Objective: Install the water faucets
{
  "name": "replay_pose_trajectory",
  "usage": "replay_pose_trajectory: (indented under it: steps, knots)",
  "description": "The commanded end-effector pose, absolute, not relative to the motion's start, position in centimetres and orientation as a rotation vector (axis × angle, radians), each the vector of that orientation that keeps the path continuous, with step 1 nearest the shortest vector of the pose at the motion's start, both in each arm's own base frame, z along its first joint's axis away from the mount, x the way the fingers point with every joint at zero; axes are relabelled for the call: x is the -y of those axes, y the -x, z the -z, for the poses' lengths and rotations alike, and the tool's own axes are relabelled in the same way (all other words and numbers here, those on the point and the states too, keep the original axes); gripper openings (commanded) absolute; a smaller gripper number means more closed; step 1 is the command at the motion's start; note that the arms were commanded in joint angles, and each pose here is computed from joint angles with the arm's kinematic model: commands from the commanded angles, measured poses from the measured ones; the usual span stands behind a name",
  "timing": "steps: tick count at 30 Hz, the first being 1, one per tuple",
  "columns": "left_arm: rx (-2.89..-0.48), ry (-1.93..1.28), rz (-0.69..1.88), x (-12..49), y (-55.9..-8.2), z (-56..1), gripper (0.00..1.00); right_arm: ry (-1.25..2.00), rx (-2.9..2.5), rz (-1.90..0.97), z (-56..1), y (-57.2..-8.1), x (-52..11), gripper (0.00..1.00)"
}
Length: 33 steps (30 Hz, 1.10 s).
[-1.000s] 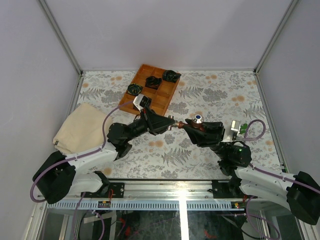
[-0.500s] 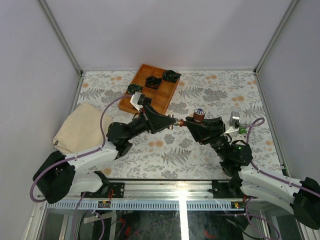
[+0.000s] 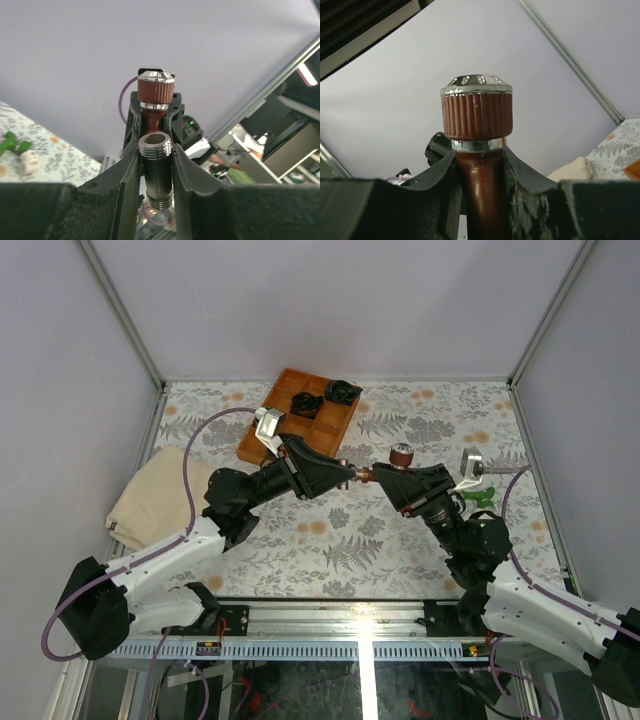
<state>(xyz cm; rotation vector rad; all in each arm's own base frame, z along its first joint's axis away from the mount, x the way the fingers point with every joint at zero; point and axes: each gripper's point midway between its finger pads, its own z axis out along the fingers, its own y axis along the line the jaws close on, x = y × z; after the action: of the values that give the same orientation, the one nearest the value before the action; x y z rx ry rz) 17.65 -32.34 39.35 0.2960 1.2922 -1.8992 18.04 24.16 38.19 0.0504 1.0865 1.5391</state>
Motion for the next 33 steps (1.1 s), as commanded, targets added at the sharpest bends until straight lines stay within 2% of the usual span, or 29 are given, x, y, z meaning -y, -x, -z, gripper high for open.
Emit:
replay_pose_trajectory:
  steps: [1, 7, 11, 24, 33]
  knots:
    - [-1.340, -0.496, 1.762, 33.3, -16.3, -38.2, 0.00, -0.006, -1.389, -1.508, -32.7, -18.4, -26.8, 0.00]
    - [-1.379, -0.572, 1.570, 32.9, -17.1, -37.2, 0.00, -0.041, -1.468, -1.576, -32.8, -17.9, -27.5, 0.00]
    - [-1.381, -0.611, 1.532, 32.9, -17.1, -36.8, 0.00, -0.099, -1.493, -1.642, -32.9, -17.7, -27.6, 0.00]
    - [-1.032, -0.830, 1.461, 32.2, -14.6, -37.8, 0.00, -0.464, -1.611, -1.958, -31.1, -17.5, -28.6, 0.00]
    - [-1.018, -0.832, 1.628, 32.3, -12.9, -39.0, 0.00, -0.442, -1.528, -2.052, -32.0, -17.1, -28.7, 0.00]
